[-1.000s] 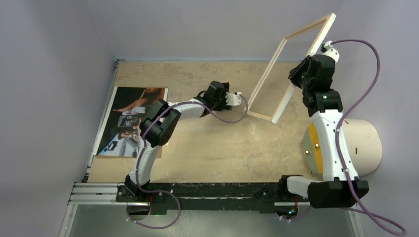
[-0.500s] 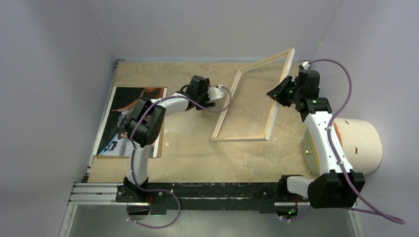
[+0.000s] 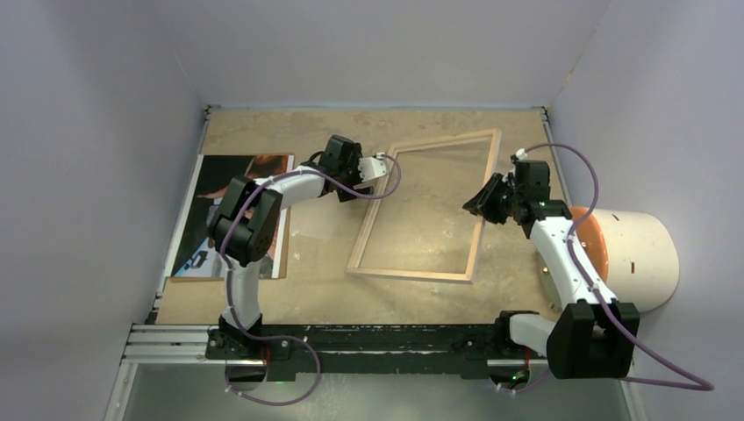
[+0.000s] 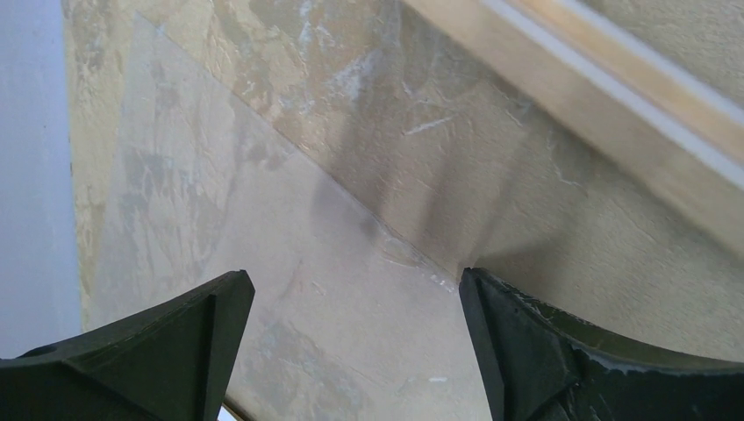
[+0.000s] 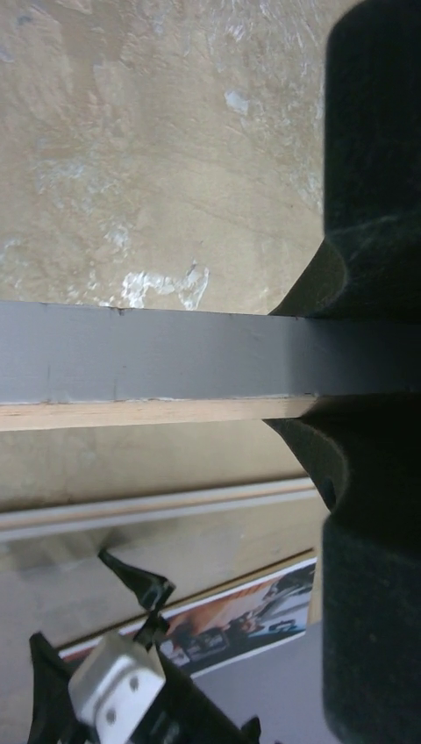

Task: Put the photo into the frame
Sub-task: Place the photo frame at the center of the board.

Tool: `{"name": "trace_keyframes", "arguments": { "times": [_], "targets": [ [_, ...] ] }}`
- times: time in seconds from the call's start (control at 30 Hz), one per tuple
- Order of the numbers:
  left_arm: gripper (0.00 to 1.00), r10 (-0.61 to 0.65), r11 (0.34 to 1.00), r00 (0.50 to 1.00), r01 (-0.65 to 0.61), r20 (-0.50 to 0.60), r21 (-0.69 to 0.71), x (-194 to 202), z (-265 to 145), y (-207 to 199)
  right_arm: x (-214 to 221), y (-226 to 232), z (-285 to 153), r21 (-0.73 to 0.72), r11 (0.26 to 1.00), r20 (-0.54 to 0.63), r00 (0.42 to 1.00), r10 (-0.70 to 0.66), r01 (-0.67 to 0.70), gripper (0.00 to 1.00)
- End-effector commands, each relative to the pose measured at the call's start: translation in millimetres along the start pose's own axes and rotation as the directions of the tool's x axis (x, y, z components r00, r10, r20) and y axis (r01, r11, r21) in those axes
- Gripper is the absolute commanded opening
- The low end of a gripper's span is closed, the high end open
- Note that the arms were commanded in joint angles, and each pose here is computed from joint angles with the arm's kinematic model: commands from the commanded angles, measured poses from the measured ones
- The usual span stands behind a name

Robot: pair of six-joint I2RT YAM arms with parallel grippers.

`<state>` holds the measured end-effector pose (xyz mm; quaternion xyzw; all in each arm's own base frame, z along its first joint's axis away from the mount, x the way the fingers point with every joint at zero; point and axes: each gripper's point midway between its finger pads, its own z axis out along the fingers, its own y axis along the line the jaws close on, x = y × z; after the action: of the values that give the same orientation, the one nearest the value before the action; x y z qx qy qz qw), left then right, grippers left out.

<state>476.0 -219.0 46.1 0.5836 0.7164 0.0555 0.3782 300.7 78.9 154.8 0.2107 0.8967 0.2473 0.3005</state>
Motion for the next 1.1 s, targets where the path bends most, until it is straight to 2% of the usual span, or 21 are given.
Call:
{"name": "trace_keyframes", "arguments": {
  "times": [0.0,0.2,0.53,0.67,1.07],
  "targets": [
    [0.96,-0.012,0.994,0.999,0.017,-0.047,0.105,19.6,-8.4,-29.0,26.3,-24.6,17.8,0.039,0.998,-0.081,0.995,-0.051,0.055,0.00],
    [0.96,0.018,0.994,0.995,-0.007,-0.094,0.110,38.0,1.5,-40.9,49.3,-45.2,39.9,0.074,0.995,-0.169,0.984,-0.049,0.062,0.00],
    [0.96,0.079,0.980,0.996,-0.070,-0.042,0.184,11.6,2.4,-81.4,57.4,-79.4,67.7,0.191,0.980,-0.205,0.979,-0.023,0.063,0.10],
    [0.96,0.105,0.975,0.994,-0.099,-0.024,0.197,1.8,-2.0,-93.9,56.8,-91.9,75.5,0.242,0.967,-0.213,0.977,-0.026,0.079,0.17],
    [0.96,0.134,0.962,0.991,-0.129,-0.007,0.240,-7.4,-9.2,-113.1,48.2,-103.1,71.7,0.316,0.944,-0.182,0.983,-0.036,0.094,0.72]
  ]
}}
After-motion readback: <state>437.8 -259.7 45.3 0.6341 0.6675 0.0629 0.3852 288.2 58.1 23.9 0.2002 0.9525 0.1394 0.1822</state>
